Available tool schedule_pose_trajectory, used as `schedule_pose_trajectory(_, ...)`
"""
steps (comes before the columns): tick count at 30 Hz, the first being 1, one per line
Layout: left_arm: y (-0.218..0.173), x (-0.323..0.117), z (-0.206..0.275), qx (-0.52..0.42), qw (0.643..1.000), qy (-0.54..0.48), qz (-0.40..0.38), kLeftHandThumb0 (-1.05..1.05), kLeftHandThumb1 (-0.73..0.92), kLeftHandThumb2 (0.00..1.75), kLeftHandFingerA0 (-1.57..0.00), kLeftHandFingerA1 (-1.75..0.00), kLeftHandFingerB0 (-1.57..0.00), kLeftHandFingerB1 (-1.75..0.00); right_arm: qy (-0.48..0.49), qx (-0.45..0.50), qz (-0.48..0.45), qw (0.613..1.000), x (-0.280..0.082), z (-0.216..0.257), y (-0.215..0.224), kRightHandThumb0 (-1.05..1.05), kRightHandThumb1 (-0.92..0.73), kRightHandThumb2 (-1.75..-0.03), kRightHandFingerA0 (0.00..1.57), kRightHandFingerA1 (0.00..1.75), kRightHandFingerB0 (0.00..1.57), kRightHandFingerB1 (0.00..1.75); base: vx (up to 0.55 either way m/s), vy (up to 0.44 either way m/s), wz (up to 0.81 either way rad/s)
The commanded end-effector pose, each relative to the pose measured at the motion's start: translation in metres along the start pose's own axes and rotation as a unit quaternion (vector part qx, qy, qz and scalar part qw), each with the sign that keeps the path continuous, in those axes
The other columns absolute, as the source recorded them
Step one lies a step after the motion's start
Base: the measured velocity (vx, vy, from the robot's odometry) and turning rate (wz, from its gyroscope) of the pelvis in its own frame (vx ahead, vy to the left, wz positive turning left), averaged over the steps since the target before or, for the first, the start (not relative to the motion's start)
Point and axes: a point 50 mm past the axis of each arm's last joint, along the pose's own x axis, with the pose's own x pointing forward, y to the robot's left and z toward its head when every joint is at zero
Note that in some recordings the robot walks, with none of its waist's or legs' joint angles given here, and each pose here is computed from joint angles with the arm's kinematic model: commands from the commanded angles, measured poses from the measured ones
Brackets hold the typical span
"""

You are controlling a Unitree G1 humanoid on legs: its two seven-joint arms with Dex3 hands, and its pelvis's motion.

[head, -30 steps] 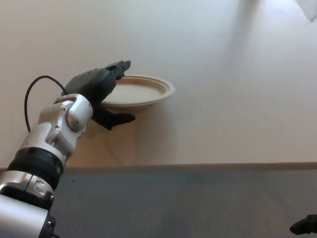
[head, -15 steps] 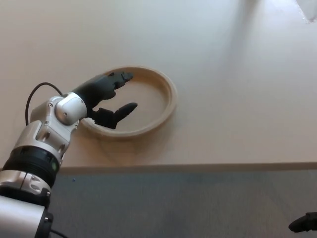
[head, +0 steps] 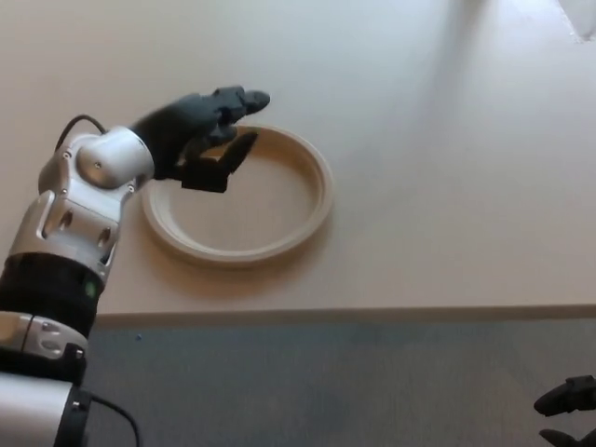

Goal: A person passes a plate to the robot and the robot grabs it with its left hand and places it at the centre of the table infront of it

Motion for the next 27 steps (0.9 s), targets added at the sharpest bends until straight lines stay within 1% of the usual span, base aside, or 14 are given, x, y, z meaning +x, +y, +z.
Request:
schedule_pose_trajectory(1, 0.011, -0.035, 0.032, 0.0, 0.988, -0.126, 0.086, -0.93, 0.86, 1.24, -0.07, -0.15, -0.04, -0.22, 0.007, -0.007, 0.002, 1.0, -0.001, -0.003, -0.008, -0.48, -0.58, -0.57, 0.74, 0.72, 0.57, 0.55, 0.0, 0.0, 0.0)
schedule_pose_trajectory(4, 0.013, -0.069, 0.063, 0.025, 0.962, -0.233, 0.137, -0.88, 0.83, 1.19, -0.15, -0.34, 0.0, -0.27, 0.009, -0.005, 0.001, 1.0, -0.001, -0.001, -0.01, -0.48, -0.6, -0.57, 0.74, 0.71, 0.56, 0.54, 0.0, 0.0, 0.0)
schedule_pose_trajectory(8, 0.013, -0.108, 0.089, 0.045, 0.928, -0.32, 0.186, -0.82, 0.78, 1.13, -0.07, -0.33, -0.02, -0.28, 0.012, -0.008, 0.002, 1.0, -0.002, -0.004, -0.01, -0.49, -0.6, -0.57, 0.73, 0.7, 0.56, 0.54, 0.0, 0.0, 0.0)
schedule_pose_trajectory(9, 0.014, -0.126, 0.099, 0.059, 0.915, -0.343, 0.206, -0.8, 0.88, 0.68, -0.16, -0.26, -0.04, -0.22, 0.013, -0.011, 0.003, 1.0, -0.002, -0.004, -0.009, -0.49, -0.6, -0.57, 0.74, 0.7, 0.55, 0.54, 0.0, 0.0, 0.0)
schedule_pose_trajectory(10, 0.014, -0.145, 0.109, 0.058, 0.898, -0.375, 0.224, -0.58, 0.63, 0.61, -0.15, -0.29, -0.06, -0.23, 0.015, -0.013, 0.004, 1.0, -0.002, -0.005, -0.009, -0.5, -0.61, -0.57, 0.72, 0.7, 0.55, 0.54, 0.0, 0.0, 0.0)
schedule_pose_trajectory(11, 0.011, -0.159, 0.116, 0.049, 0.884, -0.401, 0.233, -0.58, 0.63, 0.61, -0.15, -0.29, -0.06, -0.23, 0.017, -0.014, 0.005, 1.0, -0.002, -0.006, -0.008, -0.5, -0.61, -0.57, 0.72, 0.7, 0.55, 0.54, 0.0, 0.0, 0.0)
schedule_pose_trajectory(12, 0.009, -0.171, 0.12, 0.059, 0.872, -0.419, 0.244, -0.29, 0.48, 0.98, -0.01, -0.48, -0.02, -0.5, 0.018, -0.016, 0.006, 1.0, -0.002, -0.006, -0.008, -0.5, -0.61, -0.58, 0.72, 0.69, 0.55, 0.54, 0.0, 0.0, 0.0)
schedule_pose_trajectory(13, 0.007, -0.181, 0.123, 0.075, 0.862, -0.433, 0.254, -0.38, 0.56, 0.65, -0.19, -0.36, -0.05, -0.22, 0.02, -0.017, 0.007, 1.0, -0.002, -0.006, -0.008, -0.49, -0.61, -0.57, 0.73, 0.69, 0.55, 0.52, 0.0, 0.0, 0.0)
schedule_pose_trajectory(20, -0.017, -0.235, 0.129, 0.145, 0.8, -0.501, 0.296, -0.2, 0.61, 0.6, -0.2, -0.32, -0.1, -0.24, 0.028, -0.023, 0.01, 0.999, -0.002, -0.009, -0.008, -0.5, -0.62, -0.58, 0.72, 0.67, 0.55, 0.52, 0.0, 0.0, 0.0)
schedule_pose_trajectory(23, -0.041, -0.261, 0.119, 0.059, 0.803, -0.548, 0.229, -0.17, 0.39, 0.88, -0.15, -0.52, -0.3, -0.55, 0.031, -0.022, 0.013, 0.999, -0.003, -0.011, -0.006, -0.5, -0.61, -0.57, 0.73, 0.68, 0.56, 0.53, 0.0, 0.0, 0.0)
schedule_pose_trajectory(24, -0.046, -0.264, 0.114, 0.011, 0.812, -0.549, 0.199, -0.33, 0.65, 0.59, -0.31, -0.94, -0.39, -0.32, 0.032, -0.023, 0.014, 0.999, -0.003, -0.012, -0.005, -0.49, -0.61, -0.57, 0.72, 0.68, 0.56, 0.53, 0.0, 0.0, 0.0)
schedule_pose_trajectory(25, -0.048, -0.264, 0.111, -0.01, 0.82, -0.542, 0.184, -0.33, 0.65, 0.59, -0.31, -0.94, -0.39, -0.32, 0.032, -0.023, 0.015, 0.999, -0.004, -0.013, -0.005, -0.49, -0.61, -0.57, 0.72, 0.68, 0.56, 0.53, 0.0, 0.0, 0.0)
schedule_pose_trajectory(26, -0.053, -0.266, 0.103, -0.061, 0.84, -0.523, 0.135, -0.5, 0.69, 0.61, -0.65, -0.69, -0.29, -0.31, 0.032, -0.022, 0.016, 0.999, -0.004, -0.013, -0.004, -0.5, -0.61, -0.58, 0.71, 0.69, 0.56, 0.55, 0.0, 0.0, 0.0)
schedule_pose_trajectory(27, -0.057, -0.268, 0.097, -0.102, 0.852, -0.505, 0.093, -0.5, 0.69, 0.61, -0.65, -0.69, -0.29, -0.31, 0.031, -0.021, 0.016, 0.999, -0.004, -0.013, -0.004, -0.5, -0.61, -0.58, 0.71, 0.69, 0.56, 0.55, 0.0, 0.0, 0.0)
